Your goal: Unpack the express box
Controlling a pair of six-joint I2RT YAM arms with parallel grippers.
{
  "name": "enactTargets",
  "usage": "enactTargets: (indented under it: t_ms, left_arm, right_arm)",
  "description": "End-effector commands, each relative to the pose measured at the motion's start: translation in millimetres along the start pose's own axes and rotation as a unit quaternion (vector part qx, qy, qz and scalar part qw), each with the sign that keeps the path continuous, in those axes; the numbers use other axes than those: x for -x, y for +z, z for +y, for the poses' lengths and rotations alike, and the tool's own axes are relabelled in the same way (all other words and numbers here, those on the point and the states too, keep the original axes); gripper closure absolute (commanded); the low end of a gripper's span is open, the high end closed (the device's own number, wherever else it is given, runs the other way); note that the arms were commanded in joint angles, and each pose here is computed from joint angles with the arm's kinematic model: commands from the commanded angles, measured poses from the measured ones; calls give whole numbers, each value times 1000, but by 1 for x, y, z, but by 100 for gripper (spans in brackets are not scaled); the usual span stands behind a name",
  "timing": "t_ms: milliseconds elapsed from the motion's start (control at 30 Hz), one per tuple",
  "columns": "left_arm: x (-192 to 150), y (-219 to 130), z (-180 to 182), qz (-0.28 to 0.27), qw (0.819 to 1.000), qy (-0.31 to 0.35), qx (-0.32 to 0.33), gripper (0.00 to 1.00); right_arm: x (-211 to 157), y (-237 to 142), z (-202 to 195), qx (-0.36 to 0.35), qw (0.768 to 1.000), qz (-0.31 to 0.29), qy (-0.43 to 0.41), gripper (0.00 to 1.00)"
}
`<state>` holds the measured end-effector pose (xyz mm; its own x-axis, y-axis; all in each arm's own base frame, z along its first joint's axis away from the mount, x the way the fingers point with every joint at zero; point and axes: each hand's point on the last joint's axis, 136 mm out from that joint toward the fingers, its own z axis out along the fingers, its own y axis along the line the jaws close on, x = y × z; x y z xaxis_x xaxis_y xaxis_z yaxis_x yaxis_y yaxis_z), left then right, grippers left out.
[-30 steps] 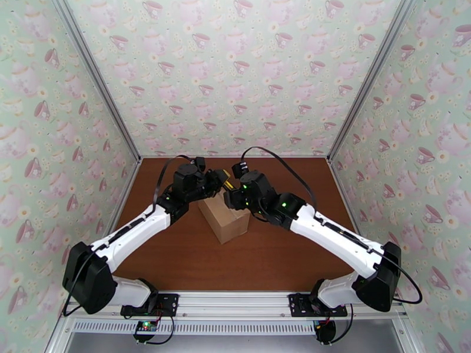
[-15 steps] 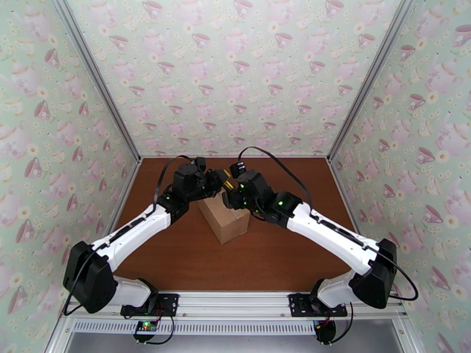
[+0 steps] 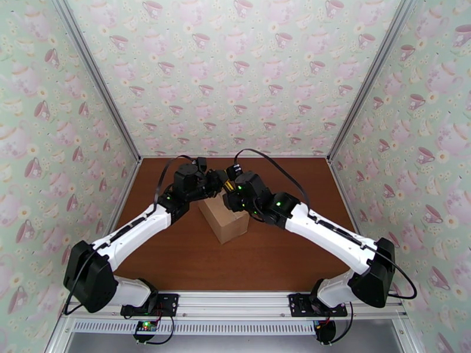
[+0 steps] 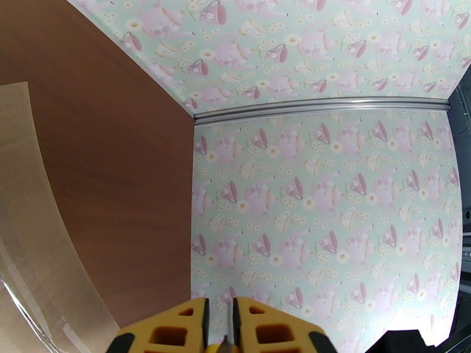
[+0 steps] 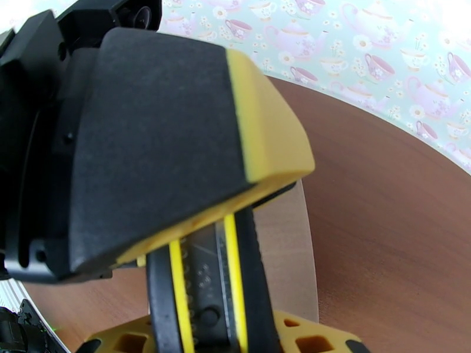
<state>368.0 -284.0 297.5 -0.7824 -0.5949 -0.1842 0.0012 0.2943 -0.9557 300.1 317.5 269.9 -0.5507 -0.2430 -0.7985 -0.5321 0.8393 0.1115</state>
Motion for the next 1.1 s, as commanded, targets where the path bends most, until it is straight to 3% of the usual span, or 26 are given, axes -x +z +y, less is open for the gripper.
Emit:
enactTargets:
  t_ms: [0, 33, 67, 100, 133, 400, 700, 900, 1067]
  left_arm:
    - [13, -2, -8, -19, 1000, -7, -19, 100]
    - [14, -2, -7, -21, 1000, -7, -20, 100]
    - [16, -3, -6, -23, 1000, -7, -19, 94]
    - [17, -4, -6, -24, 1000, -5, -19, 75]
    - [18, -6, -5, -26, 999, -5, -19, 68]
    - [24, -17, -1, -35, 999, -7, -19, 41]
    - [35, -58, 26, -73, 995, 46, 54, 38]
    - [61, -82, 36, -123, 969, 155, 150, 36]
    - [81, -72, 44, -119, 956, 202, 177, 35]
  right_arm:
    - [8, -7, -14, -32, 999, -8, 21, 90]
    - [7, -8, -15, -32, 999, -8, 22, 95]
    - [6, -8, -16, -33, 999, -8, 23, 96]
    - [5, -10, -17, -34, 999, -7, 23, 99]
    - [3, -11, -18, -37, 999, -6, 24, 100]
    - [-15, -21, -39, -85, 996, 12, 34, 100]
    - [-52, -59, -70, -143, 988, 38, 45, 100]
    - [-91, -88, -79, -191, 980, 53, 18, 100]
    - [-120, -107, -78, -205, 977, 57, 15, 100]
